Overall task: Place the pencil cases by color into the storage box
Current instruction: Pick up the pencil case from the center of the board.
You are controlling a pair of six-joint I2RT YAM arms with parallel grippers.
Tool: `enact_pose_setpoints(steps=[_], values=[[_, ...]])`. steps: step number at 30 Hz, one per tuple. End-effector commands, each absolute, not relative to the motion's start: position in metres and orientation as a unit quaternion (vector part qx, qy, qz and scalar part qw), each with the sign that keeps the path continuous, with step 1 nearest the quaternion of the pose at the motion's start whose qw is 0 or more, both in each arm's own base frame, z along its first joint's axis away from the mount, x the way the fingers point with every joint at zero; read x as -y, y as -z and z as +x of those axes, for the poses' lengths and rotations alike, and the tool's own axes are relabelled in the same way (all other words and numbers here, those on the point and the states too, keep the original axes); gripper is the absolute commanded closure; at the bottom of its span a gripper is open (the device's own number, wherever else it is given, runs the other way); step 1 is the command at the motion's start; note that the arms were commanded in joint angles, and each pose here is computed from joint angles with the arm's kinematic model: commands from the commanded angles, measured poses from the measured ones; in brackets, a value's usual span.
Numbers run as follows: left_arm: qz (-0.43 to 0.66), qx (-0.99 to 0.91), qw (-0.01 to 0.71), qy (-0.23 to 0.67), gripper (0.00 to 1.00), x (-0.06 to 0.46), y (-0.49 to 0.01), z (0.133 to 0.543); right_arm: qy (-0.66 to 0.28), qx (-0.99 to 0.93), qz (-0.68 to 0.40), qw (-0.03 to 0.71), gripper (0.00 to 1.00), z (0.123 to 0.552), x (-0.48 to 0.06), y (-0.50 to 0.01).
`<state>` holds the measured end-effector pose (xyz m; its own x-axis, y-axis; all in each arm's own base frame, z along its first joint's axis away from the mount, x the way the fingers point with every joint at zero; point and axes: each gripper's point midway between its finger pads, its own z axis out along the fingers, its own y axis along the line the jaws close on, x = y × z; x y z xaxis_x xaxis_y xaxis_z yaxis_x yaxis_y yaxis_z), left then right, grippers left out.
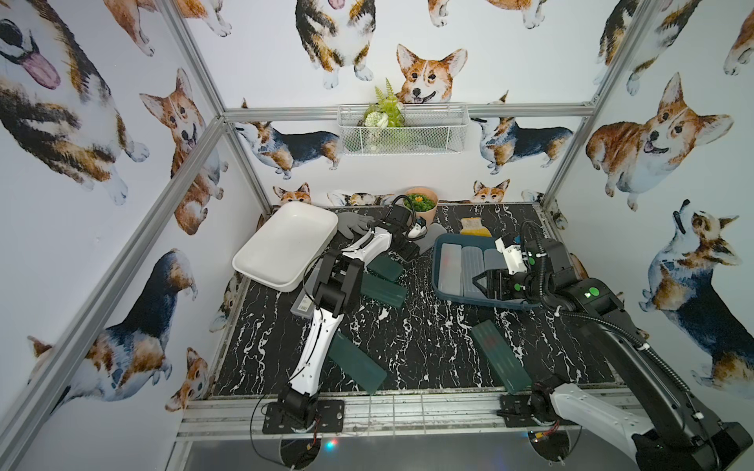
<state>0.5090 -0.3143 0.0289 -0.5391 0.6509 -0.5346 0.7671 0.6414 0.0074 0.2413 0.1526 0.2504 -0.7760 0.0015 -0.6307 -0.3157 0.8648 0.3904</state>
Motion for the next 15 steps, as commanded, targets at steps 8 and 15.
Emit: enact_pose_setpoints(steps=[8,15], values=[[0.392,-0.885,0.224,0.114,0.44,0.304,-0.057,0.471,-0.250,-0.899,-0.091,0.348,0.23,0.248,-0.155,-0.260],[0.381,-0.896,0.198,0.111,0.44,0.290,-0.072,0.440,-0.261,-0.893,-0.086,0.356,0.23,0.248,-0.156,-0.263]])
